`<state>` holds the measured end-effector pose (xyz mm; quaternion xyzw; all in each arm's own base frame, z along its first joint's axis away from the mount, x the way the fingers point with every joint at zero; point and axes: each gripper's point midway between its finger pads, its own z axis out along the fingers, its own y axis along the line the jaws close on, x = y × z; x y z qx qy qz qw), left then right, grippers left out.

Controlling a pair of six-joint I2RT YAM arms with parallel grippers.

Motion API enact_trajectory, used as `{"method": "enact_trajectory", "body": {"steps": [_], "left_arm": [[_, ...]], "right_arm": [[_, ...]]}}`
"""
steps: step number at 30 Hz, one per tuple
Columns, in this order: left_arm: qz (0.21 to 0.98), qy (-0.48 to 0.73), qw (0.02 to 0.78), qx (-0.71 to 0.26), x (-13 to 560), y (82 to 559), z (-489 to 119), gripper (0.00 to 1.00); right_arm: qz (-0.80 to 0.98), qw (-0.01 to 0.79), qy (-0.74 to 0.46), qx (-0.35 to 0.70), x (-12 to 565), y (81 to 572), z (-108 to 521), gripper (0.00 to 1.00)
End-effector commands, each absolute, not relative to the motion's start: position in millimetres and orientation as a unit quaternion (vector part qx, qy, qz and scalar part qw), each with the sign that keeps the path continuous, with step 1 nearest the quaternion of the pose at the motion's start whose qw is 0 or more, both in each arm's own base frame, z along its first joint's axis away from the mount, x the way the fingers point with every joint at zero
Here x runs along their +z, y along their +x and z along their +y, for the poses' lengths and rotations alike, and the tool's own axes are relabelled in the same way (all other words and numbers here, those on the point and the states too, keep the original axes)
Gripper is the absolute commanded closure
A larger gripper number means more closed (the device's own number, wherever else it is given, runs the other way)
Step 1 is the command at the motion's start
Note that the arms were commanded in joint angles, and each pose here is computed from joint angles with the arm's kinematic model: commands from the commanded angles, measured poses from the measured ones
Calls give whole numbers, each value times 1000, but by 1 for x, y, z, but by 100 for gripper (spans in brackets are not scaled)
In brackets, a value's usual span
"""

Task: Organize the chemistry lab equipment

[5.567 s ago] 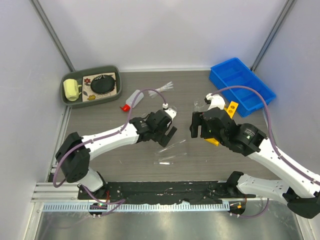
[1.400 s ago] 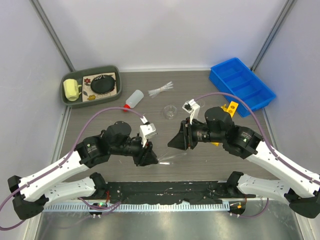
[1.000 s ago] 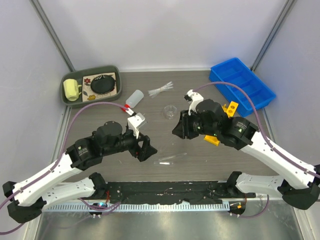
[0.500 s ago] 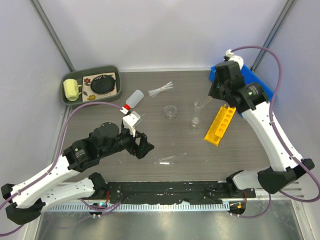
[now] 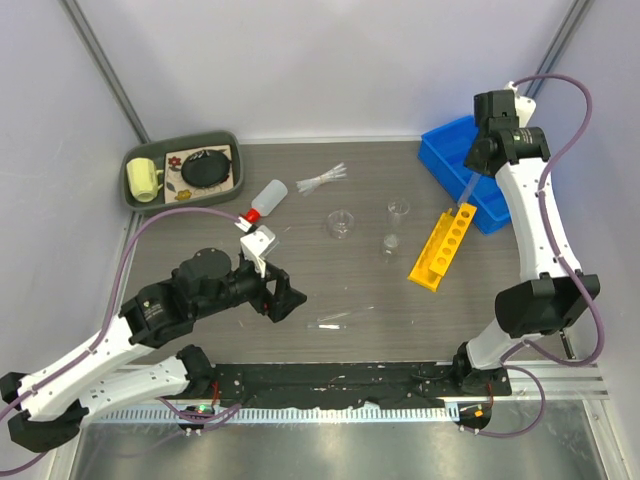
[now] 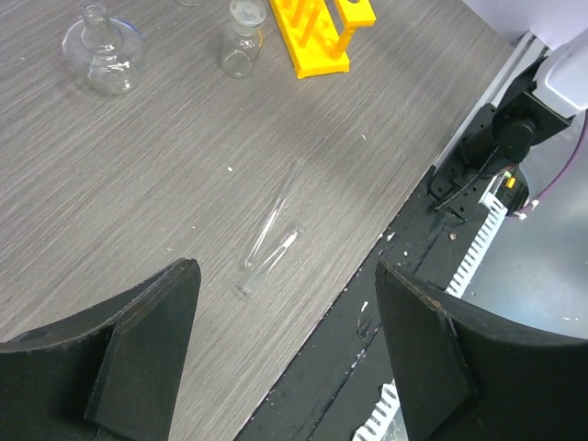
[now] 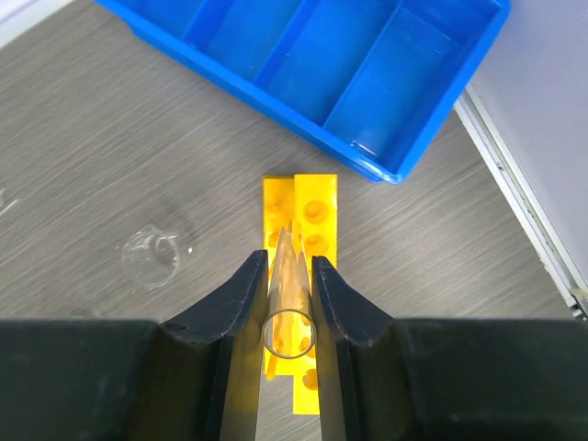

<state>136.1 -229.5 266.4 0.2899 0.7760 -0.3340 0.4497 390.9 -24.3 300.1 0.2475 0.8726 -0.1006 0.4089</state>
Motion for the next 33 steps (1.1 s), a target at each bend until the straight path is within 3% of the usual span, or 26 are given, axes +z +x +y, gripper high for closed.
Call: {"method": "enact_trajectory", "body": {"steps": [1,33], "left_arm": [[769,294,443,-355,270,130,-234,19],[764,298,443,-362,272,126,-233,18]], "right_arm": [[864,413,261,-119,306,396,-48,96],[890,343,268,-134,220,413,-64,96]]}}
